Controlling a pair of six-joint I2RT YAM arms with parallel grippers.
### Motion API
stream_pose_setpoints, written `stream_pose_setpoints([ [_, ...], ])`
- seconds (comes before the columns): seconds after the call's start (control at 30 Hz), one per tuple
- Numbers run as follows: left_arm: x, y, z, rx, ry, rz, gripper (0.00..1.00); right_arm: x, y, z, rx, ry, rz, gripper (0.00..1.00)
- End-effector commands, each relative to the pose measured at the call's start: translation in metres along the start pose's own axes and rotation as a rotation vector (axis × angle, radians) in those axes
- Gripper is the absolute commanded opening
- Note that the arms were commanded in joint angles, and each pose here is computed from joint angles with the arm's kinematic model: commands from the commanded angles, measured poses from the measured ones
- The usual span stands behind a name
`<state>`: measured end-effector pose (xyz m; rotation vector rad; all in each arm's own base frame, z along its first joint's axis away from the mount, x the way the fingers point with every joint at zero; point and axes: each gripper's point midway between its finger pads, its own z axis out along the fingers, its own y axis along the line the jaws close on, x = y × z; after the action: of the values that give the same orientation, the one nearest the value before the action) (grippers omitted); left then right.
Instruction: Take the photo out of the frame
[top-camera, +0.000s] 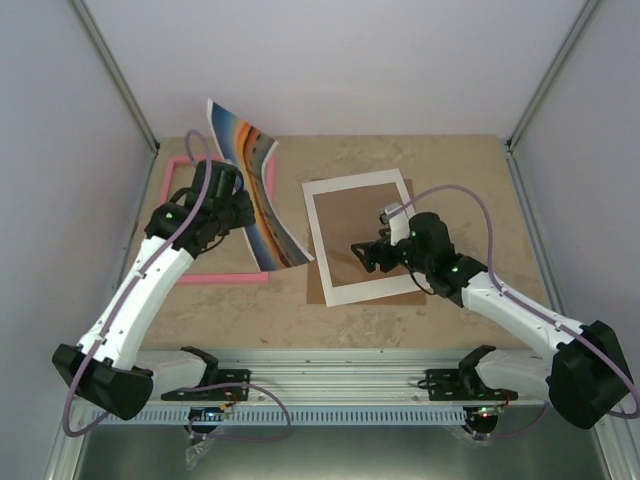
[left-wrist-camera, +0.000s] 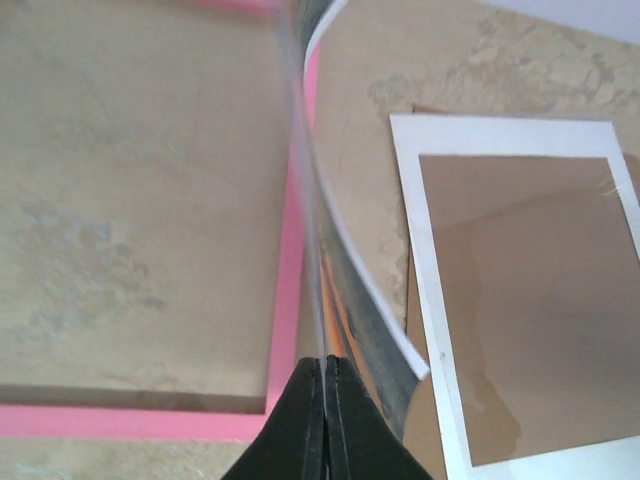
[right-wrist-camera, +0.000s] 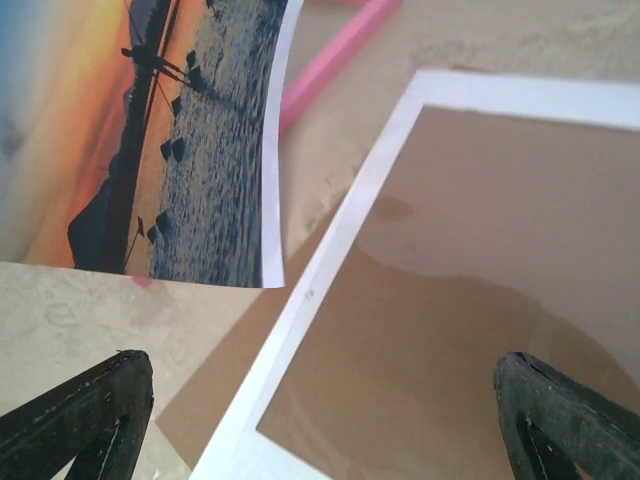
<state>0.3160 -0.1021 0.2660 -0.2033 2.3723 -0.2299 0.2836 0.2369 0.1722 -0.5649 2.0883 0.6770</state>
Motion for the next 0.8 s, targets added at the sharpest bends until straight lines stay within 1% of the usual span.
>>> stream_pose_setpoints([
  [0.0,-0.030,0.005,-0.031,-0.038,-0.101,0.135,0.00,-0.029,0.007,-0.005,-0.002,-0.047,-0.064,0.94],
  [0.17,-0.058,-0.007,-0.058,-0.001,-0.193,0.262,0.00,-0.063,0.012,-0.016,0.013,-0.109,-0.107,0.94],
  [0.2,-0.061,-0.011,-0.063,0.018,-0.204,0.294,0.00,-0.070,0.013,-0.019,0.014,-0.120,-0.126,0.97],
  [0.27,-0.063,-0.022,-0.070,0.070,-0.219,0.378,0.00,-0.084,0.017,-0.024,0.010,-0.138,-0.167,0.98],
  [0.4,-0.057,-0.046,-0.076,0.175,-0.206,0.485,0.00,-0.110,0.022,-0.039,0.026,-0.191,-0.221,0.98],
  [0.53,-0.038,-0.064,-0.076,0.220,-0.169,0.659,0.00,-0.121,0.030,-0.055,0.019,-0.240,-0.328,0.98],
  [0.6,-0.034,-0.068,-0.078,0.233,-0.164,0.702,0.00,-0.124,0.032,-0.059,0.023,-0.238,-0.377,0.98],
  [0.77,-0.022,-0.088,-0.088,0.333,-0.140,0.812,0.00,-0.130,0.032,-0.069,0.048,-0.226,-0.448,0.95],
])
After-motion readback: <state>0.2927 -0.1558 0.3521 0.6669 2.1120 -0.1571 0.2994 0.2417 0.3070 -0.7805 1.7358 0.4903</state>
